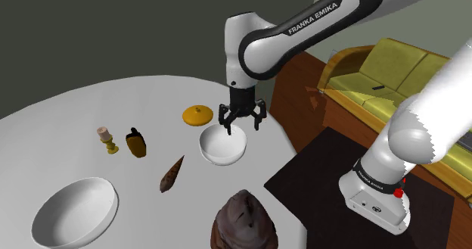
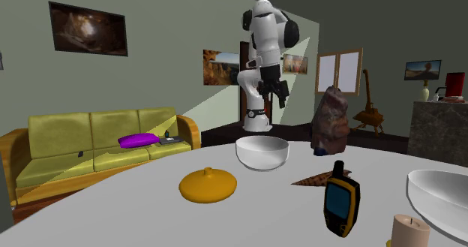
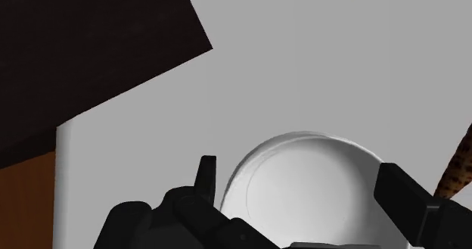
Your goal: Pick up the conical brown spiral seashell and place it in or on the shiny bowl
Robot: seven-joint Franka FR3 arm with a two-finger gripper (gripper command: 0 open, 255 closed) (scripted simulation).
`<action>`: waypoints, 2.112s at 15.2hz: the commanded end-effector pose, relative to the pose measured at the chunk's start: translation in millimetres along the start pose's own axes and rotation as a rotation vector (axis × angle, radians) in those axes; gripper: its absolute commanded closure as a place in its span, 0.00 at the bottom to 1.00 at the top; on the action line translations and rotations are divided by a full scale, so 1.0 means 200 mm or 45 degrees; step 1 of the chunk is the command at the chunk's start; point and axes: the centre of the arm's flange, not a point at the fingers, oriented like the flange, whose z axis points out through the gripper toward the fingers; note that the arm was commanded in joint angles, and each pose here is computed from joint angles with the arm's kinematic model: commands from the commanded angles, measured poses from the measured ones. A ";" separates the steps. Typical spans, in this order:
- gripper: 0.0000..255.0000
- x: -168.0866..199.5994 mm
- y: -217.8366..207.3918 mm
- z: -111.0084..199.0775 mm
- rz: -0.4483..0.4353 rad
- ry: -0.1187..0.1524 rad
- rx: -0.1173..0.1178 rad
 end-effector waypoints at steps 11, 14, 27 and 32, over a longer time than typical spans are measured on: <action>0.00 0.17 -0.66 0.38 0.260 -0.050 0.062; 0.00 0.23 -0.81 0.47 0.325 -0.062 0.077; 0.00 0.41 -1.20 0.82 0.484 -0.092 0.114; 0.00 0.41 -1.21 0.89 0.484 -0.092 0.114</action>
